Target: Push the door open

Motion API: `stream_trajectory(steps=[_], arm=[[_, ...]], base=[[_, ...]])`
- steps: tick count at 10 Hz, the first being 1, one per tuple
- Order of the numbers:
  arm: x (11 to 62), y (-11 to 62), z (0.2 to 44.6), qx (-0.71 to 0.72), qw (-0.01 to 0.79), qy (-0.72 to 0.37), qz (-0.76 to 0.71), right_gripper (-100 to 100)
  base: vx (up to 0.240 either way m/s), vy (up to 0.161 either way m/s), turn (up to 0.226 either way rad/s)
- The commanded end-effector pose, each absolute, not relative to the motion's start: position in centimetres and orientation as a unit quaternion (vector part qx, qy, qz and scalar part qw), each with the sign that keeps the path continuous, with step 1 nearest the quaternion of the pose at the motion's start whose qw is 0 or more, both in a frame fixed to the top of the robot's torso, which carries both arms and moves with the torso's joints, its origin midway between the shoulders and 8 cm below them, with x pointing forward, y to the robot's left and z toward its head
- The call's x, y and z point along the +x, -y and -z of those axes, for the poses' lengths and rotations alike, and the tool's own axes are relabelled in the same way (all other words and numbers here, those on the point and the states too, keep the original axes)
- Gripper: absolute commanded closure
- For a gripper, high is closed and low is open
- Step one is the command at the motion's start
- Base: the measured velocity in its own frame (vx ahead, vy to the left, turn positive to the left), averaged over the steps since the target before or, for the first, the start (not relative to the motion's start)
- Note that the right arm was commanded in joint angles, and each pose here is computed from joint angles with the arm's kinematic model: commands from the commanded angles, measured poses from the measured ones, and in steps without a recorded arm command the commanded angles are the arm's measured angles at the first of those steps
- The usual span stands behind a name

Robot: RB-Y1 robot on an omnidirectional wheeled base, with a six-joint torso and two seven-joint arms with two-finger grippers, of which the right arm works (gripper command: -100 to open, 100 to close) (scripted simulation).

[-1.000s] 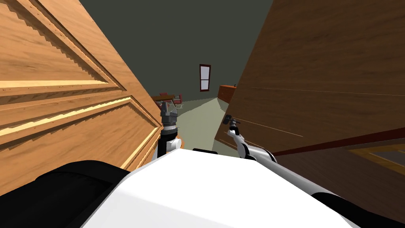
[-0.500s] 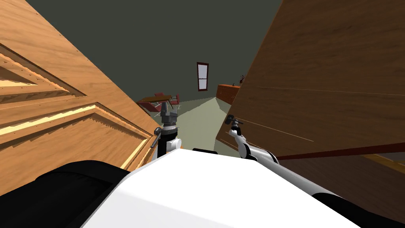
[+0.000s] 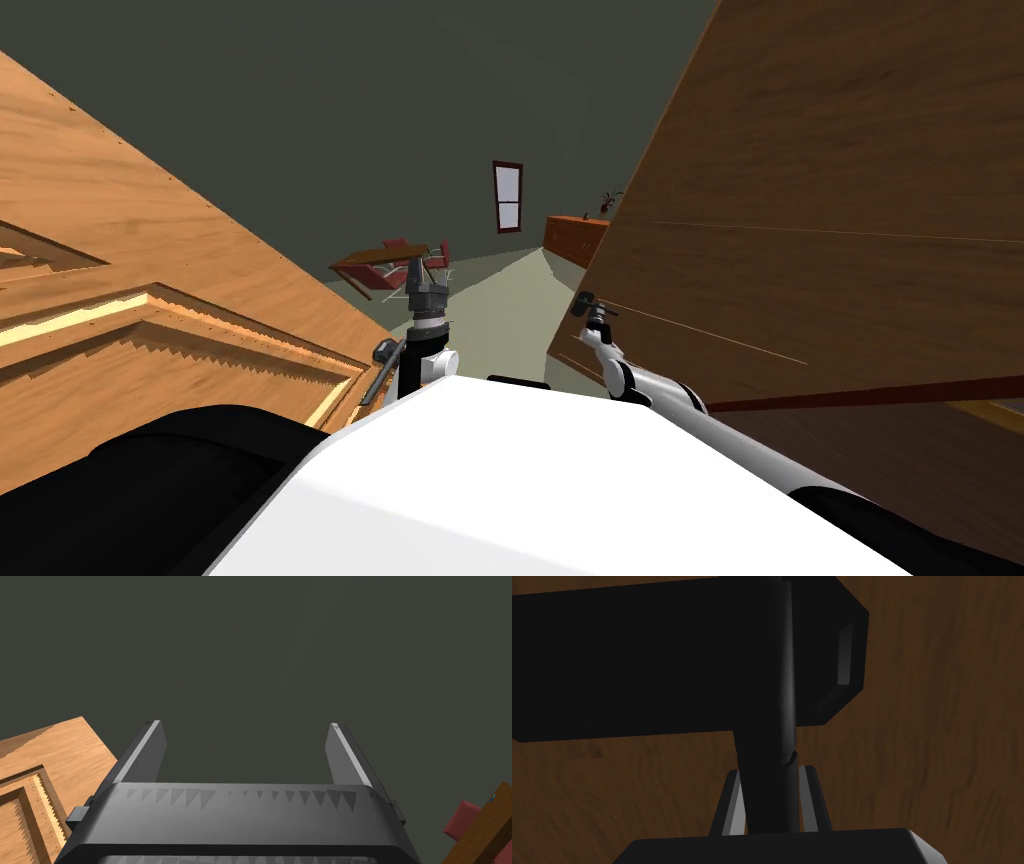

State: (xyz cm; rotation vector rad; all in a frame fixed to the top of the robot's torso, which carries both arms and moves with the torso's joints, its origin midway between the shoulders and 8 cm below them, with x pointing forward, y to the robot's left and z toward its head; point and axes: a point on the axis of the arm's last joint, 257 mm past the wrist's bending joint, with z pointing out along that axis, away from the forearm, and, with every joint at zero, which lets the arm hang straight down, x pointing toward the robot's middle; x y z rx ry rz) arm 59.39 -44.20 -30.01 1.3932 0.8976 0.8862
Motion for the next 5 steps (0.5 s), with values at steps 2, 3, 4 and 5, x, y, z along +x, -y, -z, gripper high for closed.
stream_trajectory(steps=[2,3,4,5], arm=[[59.1,45.8,29.2,0.600,0.601,-0.373,-0.373,100],[59.0,46.1,29.3,0.602,0.602,-0.371,-0.371,100],[58.9,45.8,29.6,0.603,0.599,-0.374,-0.371,100],[58.4,47.2,29.4,0.607,0.606,-0.364,-0.363,100]], base=[[0.172,0.073,-0.078],[0.165,0.070,-0.077],[0.075,0.026,-0.042],[0.131,0.024,-0.036]])
